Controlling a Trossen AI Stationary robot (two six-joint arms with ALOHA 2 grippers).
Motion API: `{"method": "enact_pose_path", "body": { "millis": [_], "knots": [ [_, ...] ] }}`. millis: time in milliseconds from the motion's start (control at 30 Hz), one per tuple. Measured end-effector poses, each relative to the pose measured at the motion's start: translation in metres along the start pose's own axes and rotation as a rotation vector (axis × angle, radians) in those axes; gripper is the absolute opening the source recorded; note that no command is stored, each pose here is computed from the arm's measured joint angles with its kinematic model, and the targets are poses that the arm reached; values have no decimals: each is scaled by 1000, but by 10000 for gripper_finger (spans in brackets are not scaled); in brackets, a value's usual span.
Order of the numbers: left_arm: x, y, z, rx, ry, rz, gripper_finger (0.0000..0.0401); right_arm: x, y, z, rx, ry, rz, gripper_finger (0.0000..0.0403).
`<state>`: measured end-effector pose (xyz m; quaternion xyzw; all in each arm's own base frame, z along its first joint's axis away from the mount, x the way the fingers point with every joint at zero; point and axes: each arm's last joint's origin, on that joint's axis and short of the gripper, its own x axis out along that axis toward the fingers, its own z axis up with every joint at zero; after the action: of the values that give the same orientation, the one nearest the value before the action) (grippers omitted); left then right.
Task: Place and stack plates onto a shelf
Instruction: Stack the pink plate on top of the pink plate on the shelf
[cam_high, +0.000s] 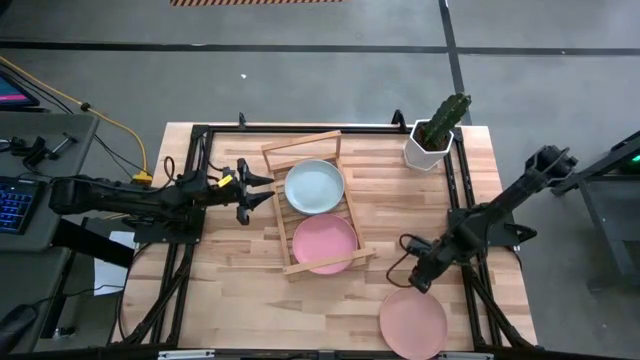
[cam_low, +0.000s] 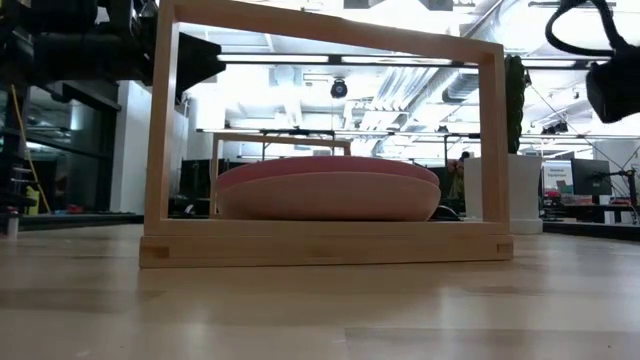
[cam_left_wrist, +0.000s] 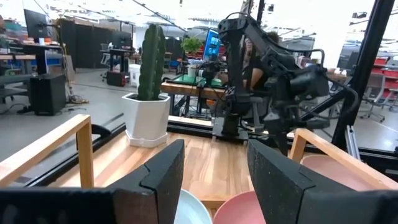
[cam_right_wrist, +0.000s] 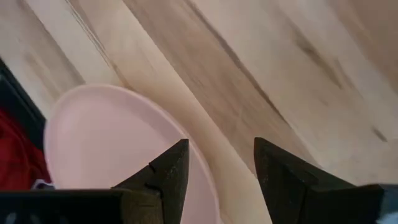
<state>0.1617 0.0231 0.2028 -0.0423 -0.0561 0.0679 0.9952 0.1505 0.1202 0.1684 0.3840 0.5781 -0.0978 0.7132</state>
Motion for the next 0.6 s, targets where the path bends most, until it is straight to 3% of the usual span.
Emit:
{"method": "enact_pose_path", "body": {
  "millis": [600],
  "knots": [
    [0, 0, -1, 18, 8, 5, 166, 37, 6, -4, -36, 154, -45, 162]
  ]
}}
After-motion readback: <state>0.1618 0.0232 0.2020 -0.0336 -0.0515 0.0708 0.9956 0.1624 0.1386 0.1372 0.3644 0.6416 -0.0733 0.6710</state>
